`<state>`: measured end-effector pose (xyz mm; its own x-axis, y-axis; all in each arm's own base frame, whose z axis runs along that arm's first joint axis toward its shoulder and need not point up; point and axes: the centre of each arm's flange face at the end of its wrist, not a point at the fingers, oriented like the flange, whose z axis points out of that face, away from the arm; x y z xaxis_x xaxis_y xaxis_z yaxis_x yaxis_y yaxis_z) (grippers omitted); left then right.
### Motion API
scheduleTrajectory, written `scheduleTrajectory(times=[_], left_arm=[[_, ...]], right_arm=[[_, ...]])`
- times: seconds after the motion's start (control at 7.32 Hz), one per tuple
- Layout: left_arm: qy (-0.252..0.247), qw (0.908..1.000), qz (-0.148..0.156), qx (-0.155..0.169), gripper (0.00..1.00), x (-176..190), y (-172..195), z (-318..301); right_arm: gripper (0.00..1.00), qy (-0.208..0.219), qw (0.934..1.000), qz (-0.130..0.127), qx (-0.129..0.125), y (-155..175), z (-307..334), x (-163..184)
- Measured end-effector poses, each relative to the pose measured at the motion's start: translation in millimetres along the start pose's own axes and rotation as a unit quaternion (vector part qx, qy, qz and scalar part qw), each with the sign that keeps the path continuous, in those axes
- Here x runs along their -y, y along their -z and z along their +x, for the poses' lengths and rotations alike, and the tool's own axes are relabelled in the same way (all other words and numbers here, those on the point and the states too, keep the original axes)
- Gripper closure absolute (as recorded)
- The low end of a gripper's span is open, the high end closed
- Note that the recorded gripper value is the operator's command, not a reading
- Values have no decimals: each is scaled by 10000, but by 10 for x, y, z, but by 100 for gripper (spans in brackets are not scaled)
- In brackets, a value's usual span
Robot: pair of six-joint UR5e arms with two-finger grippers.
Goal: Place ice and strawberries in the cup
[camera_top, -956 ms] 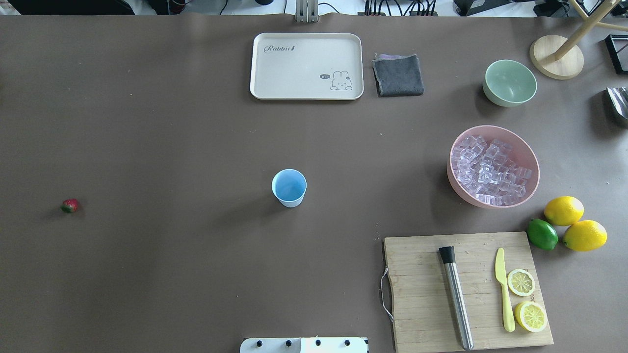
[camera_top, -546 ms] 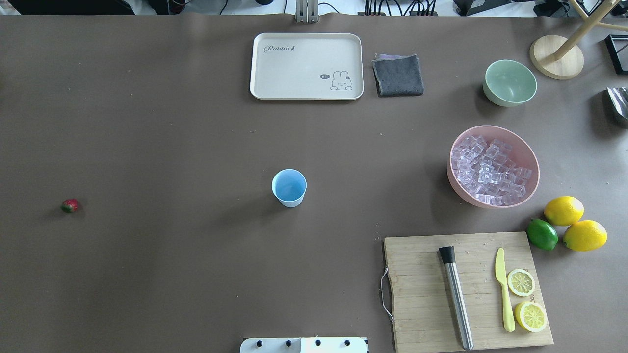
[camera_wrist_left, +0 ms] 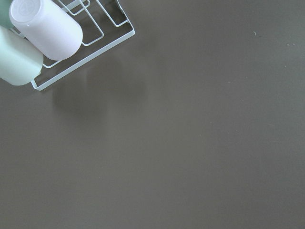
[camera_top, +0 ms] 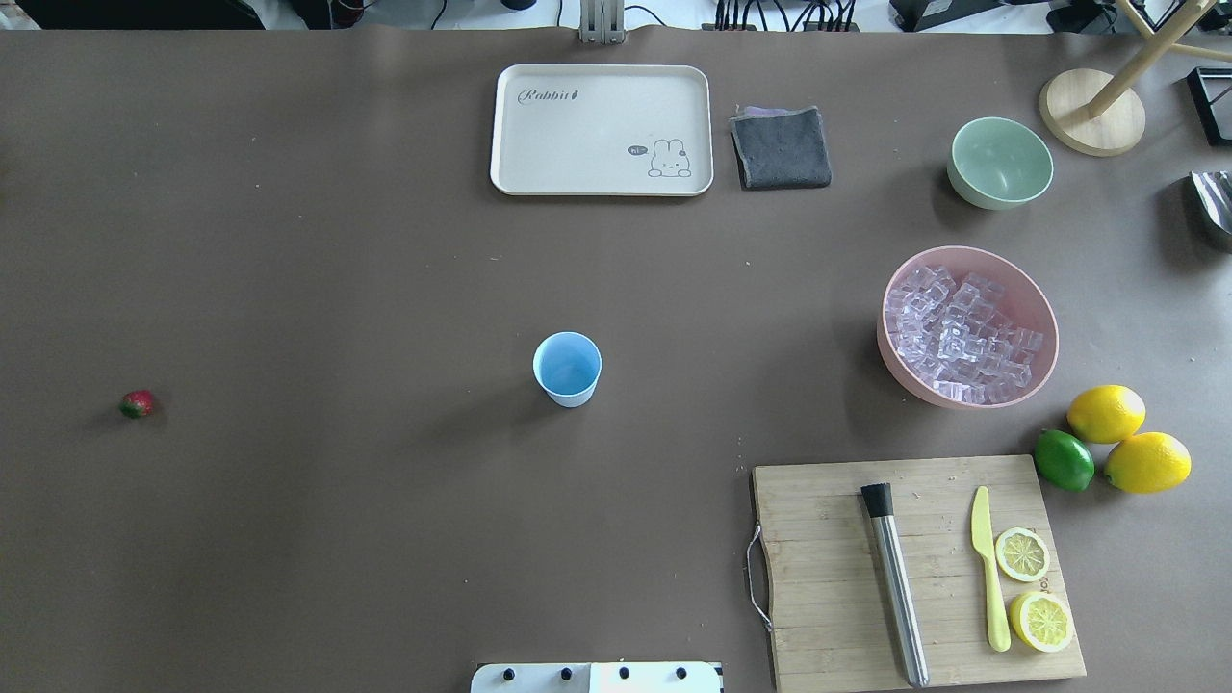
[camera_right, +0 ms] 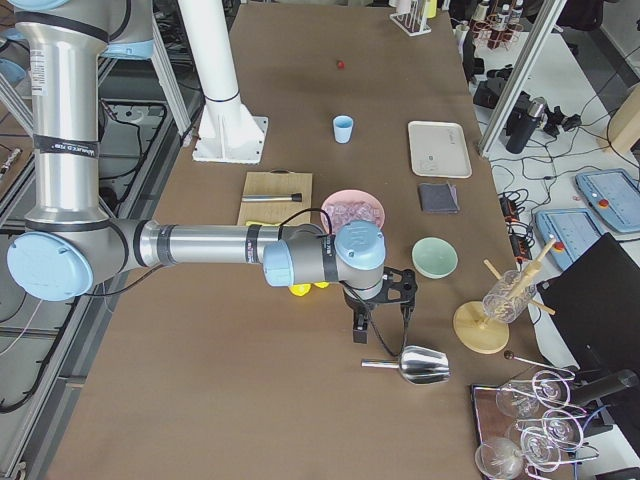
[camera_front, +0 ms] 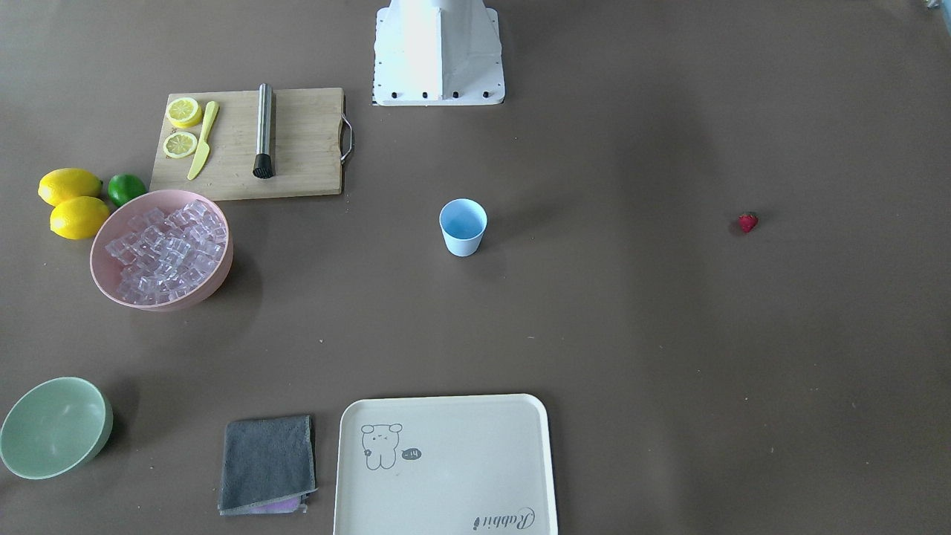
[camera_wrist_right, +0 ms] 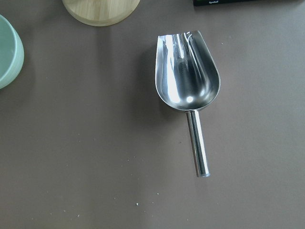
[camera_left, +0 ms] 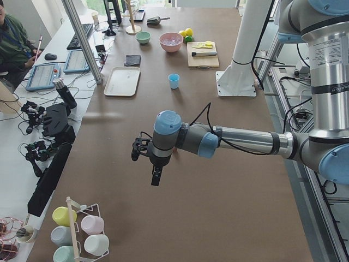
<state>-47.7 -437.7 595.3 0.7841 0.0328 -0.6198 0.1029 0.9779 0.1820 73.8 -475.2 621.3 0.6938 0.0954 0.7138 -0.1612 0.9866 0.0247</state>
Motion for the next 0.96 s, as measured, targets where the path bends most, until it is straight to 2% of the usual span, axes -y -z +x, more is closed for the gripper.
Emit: scheduleTrajectory(times=[0.96], left_arm=[[60,9999,-80,14,2,-38,-79,-73]], right_arm=[[0,18,10000,22,6,26,-17,-18]])
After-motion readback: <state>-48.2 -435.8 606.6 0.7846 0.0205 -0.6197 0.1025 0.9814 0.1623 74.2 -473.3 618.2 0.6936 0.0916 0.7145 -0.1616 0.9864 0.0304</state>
